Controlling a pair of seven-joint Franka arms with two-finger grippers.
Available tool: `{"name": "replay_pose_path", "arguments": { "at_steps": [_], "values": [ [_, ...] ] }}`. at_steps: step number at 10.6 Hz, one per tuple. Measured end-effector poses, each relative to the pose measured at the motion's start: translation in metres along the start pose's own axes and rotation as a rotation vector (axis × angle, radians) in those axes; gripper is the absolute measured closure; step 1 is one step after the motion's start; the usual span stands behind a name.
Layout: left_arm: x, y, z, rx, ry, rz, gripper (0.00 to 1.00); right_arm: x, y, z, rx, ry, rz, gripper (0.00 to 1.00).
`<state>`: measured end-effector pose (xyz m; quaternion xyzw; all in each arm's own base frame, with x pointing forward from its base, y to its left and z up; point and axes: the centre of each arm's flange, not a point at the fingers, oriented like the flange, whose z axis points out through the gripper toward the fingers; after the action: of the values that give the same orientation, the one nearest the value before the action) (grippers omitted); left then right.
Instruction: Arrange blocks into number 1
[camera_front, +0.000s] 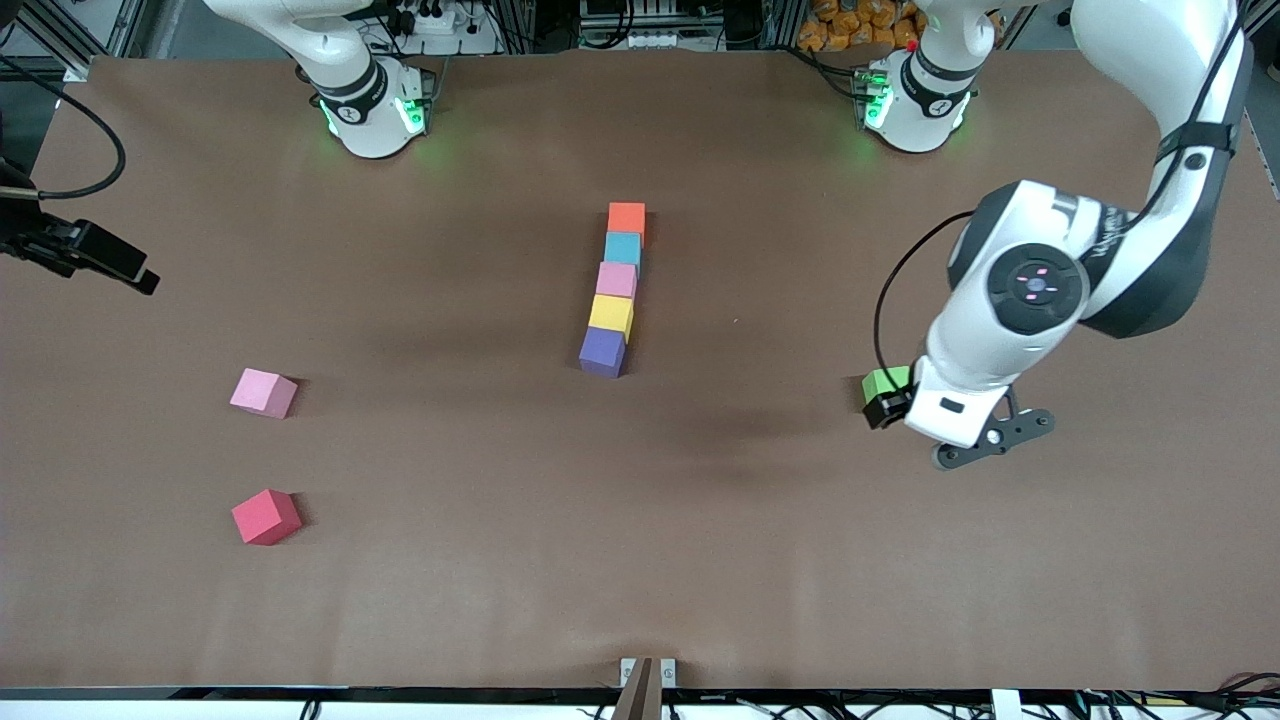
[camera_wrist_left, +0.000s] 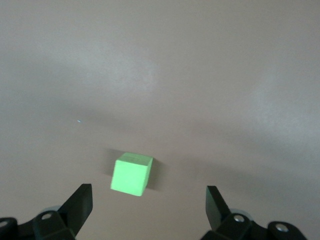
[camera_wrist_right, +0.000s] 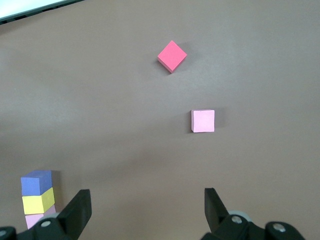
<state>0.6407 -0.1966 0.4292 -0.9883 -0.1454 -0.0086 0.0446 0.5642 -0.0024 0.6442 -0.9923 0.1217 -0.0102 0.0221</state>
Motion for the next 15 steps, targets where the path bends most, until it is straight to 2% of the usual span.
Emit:
{"name": "replay_pose_path", "arguments": {
  "at_steps": [3,5,6,9,12,15],
  "values": [
    [-0.005,-0.053,-0.026,-0.017,-0.031,0.068,0.00,0.000,0.000,0.000,0.000,-0.001,-0.001,0.00],
    [-0.034,-0.084,-0.056,0.026,-0.077,0.132,0.00,0.000,-0.001,0.001,0.000,-0.001,-0.008,0.00],
    [-0.044,-0.101,-0.080,0.018,-0.089,0.152,0.00,0.000,0.000,0.001,0.000,-0.001,-0.028,0.00],
    [-0.053,-0.154,-0.152,-0.054,-0.023,0.188,0.00,0.003,0.014,0.001,-0.001,-0.002,-0.071,0.00],
    [-0.055,-0.151,-0.190,-0.075,0.041,0.213,0.00,0.004,0.019,0.002,-0.002,-0.004,-0.073,0.00],
    [-0.062,-0.153,-0.211,-0.068,0.025,0.299,0.00,0.003,0.017,0.002,-0.002,-0.008,-0.077,0.00]
  ]
}}
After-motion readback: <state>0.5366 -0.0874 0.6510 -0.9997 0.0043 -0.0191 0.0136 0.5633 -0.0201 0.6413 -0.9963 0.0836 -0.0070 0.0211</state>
